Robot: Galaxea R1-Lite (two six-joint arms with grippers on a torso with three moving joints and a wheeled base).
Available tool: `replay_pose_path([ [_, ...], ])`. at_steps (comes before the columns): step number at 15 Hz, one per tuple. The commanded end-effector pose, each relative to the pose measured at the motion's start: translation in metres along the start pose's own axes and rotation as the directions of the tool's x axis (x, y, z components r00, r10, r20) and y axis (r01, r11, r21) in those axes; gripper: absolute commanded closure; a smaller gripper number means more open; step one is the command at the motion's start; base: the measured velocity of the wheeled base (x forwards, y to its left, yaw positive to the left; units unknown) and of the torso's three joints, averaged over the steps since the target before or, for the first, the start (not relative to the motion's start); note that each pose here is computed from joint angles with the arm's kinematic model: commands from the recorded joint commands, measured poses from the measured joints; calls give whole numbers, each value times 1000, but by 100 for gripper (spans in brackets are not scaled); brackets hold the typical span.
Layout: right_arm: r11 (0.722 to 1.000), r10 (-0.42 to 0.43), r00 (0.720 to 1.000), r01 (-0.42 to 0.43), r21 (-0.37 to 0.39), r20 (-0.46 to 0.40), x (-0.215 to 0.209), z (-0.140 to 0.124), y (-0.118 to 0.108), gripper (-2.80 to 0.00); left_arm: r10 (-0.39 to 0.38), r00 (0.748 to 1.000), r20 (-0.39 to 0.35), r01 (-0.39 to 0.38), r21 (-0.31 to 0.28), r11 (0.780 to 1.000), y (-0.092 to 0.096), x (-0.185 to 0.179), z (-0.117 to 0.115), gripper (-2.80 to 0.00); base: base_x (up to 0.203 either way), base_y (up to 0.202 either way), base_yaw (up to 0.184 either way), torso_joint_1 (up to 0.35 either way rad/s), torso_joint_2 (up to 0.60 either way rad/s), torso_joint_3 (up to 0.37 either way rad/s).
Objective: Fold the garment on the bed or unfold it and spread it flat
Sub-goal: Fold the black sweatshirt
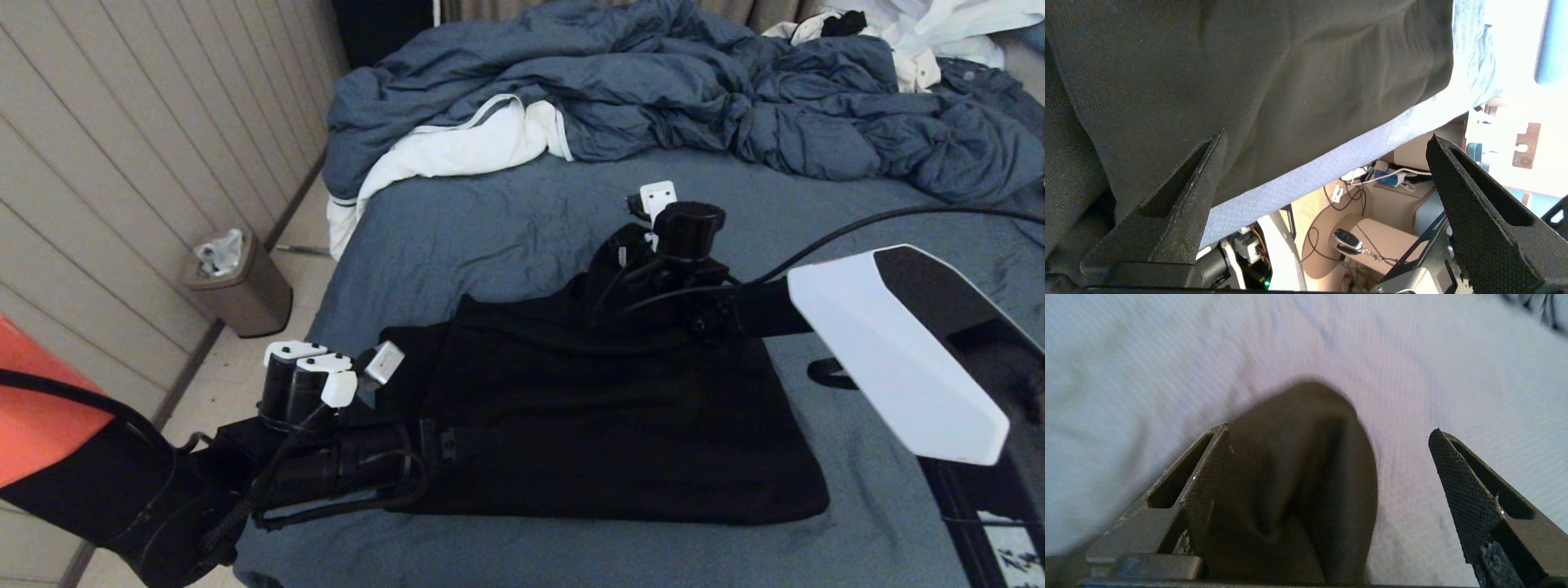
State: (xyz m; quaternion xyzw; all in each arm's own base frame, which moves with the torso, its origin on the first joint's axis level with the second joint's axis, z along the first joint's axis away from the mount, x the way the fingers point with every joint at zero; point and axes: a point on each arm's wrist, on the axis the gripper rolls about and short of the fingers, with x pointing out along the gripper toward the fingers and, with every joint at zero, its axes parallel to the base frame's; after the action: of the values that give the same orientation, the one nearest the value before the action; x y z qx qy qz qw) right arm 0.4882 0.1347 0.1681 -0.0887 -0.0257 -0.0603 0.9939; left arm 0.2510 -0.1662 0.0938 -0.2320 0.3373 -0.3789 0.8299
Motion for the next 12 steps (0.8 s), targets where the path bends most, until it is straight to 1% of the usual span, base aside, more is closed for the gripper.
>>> replay_pose_path([
  [1,1000,-11,999,11,-13,-35,13,-28,2,-280,-1,1000,-5,1,-5,1000,1,2,-1,-280,0,0,0,0,0,0],
  [2,1000,-13,999,12,-7,-35,16,-33,4,-280,3,1000,-9,-3,-7,1000,3,4,-2,-280,0,0,0,0,0,0],
  [5,999,-38,999,38,19,-2,29,-34,8,-280,4,1000,-10,-4,-8,1000,5,6,-3,-280,0,0,0,0,0,0],
  [6,999,-52,998,52,14,-22,31,-38,8,0,3,1000,-8,-3,-7,1000,5,7,-3,-280,0,0,0,0,0,0],
  [7,998,-53,998,54,17,-30,31,-39,9,0,4,1000,-11,-5,-9,1000,6,7,-4,-280,0,0,0,0,0,0],
  [8,998,-55,998,56,18,-40,32,-42,7,-280,4,1000,-11,-5,-9,1000,6,7,-4,-280,0,0,0,0,0,0],
  [10,998,-64,996,66,25,-54,34,-47,3,-280,4,1000,-11,-5,-9,1000,6,7,-4,-280,0,0,0,0,0,0],
  [12,997,-69,996,71,37,-52,35,-46,0,-280,6,1000,-13,-6,-10,1000,6,8,-4,-280,0,0,0,0,0,0],
])
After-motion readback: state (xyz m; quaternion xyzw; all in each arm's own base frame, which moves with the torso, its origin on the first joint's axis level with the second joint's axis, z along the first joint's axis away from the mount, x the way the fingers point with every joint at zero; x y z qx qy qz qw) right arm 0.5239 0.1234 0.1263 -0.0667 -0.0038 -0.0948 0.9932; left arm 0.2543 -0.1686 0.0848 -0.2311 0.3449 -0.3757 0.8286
